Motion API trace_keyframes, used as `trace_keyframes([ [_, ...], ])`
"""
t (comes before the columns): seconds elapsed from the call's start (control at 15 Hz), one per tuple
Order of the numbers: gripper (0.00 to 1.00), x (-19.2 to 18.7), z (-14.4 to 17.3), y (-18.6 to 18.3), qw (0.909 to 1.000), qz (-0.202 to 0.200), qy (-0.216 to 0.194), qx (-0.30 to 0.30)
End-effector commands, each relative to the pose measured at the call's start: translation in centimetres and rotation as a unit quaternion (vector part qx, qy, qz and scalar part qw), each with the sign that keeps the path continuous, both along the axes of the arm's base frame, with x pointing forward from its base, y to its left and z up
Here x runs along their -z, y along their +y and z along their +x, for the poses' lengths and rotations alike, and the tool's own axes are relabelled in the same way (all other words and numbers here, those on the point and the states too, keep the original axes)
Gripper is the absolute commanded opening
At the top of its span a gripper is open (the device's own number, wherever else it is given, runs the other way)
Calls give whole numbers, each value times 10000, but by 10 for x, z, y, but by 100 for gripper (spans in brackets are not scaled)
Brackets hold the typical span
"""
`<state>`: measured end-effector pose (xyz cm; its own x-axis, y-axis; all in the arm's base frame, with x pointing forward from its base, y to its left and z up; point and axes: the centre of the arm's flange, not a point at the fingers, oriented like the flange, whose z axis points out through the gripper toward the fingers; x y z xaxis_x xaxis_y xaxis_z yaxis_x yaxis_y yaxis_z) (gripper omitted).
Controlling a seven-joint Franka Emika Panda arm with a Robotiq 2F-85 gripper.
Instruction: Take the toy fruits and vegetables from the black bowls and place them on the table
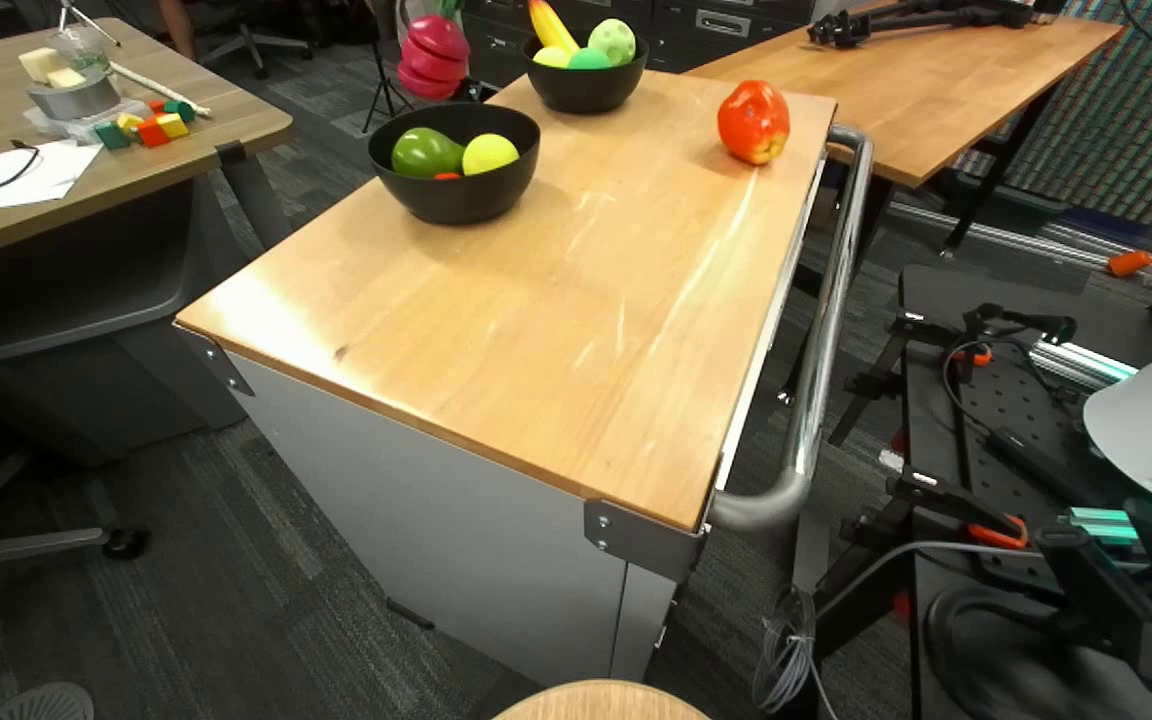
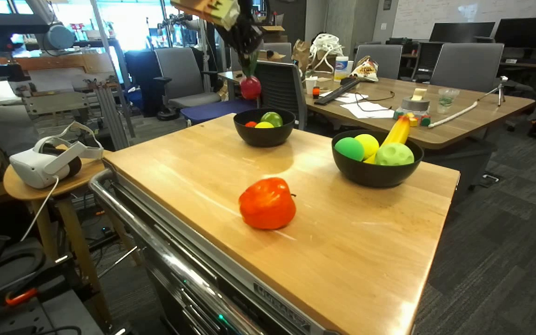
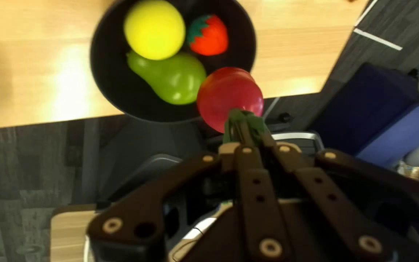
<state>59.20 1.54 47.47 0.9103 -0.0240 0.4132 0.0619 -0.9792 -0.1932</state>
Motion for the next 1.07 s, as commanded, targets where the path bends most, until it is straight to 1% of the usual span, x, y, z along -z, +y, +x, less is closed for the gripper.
trace_keyframes([
  [0.0, 1, -44, -21, 24, 9984, 377, 92, -411],
  [0.13, 1, -45, -27, 37, 9969, 495, 331, -518],
  [0.27, 1, -33, -27, 50, 9958, 496, 510, -578],
  [0.67, 1, 18, -20, 82, 9931, 264, 822, -791],
  [1.0, 1, 52, -17, 108, 9875, 221, 1178, -1023],
])
